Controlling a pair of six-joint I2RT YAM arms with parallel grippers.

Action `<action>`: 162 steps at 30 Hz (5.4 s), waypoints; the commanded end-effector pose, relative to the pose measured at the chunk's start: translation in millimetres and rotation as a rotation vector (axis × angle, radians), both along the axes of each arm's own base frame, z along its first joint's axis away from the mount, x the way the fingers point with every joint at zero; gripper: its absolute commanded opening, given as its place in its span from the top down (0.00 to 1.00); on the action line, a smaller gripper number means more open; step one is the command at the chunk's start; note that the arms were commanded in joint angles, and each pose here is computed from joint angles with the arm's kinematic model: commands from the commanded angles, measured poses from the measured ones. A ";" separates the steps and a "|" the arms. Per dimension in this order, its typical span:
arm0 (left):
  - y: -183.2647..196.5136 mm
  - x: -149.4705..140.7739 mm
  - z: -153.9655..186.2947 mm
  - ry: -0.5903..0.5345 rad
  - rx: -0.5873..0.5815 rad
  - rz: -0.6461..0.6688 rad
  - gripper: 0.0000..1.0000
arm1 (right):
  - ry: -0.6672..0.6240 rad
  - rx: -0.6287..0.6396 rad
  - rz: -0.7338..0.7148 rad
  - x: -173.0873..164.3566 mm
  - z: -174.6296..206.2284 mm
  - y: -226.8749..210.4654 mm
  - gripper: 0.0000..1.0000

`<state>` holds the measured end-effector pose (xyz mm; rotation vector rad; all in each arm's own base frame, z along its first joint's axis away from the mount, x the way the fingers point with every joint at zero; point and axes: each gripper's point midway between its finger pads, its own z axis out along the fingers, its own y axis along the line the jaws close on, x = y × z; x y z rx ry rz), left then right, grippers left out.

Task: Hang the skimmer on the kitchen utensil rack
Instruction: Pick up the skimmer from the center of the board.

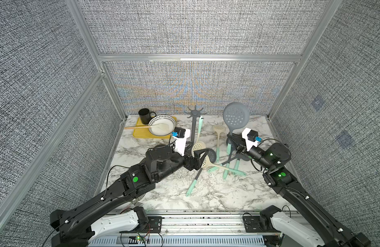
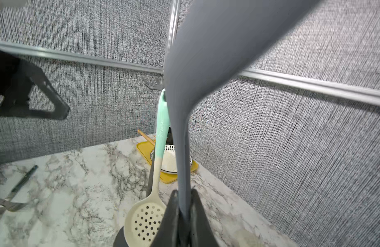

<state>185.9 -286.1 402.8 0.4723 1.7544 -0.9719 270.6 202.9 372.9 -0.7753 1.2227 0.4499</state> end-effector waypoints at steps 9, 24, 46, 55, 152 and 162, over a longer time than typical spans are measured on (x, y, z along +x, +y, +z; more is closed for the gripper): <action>138.4 -0.8 60.1 -0.054 0.112 0.357 0.08 | -0.613 -0.689 -0.359 5.0 -5.7 6.2 1.00; 39.5 4.1 31.1 0.051 0.486 -0.031 0.12 | -1.020 -1.121 -0.475 -26.0 -19.0 39.2 1.00; -38.8 8.2 -54.9 0.156 0.757 -0.387 0.37 | -1.041 -1.084 -0.392 -43.2 -12.3 53.5 1.00; -49.9 6.3 -69.7 0.180 0.803 -0.447 0.52 | -1.035 -1.078 -0.384 -44.4 -13.1 54.0 1.00; -45.3 -8.3 -13.2 -0.471 0.300 0.066 0.98 | 0.193 0.425 0.182 -82.3 102.4 63.5 0.65; -48.7 -6.9 -16.6 -0.472 0.316 0.065 0.98 | 0.216 0.461 0.188 -81.9 104.3 61.7 0.74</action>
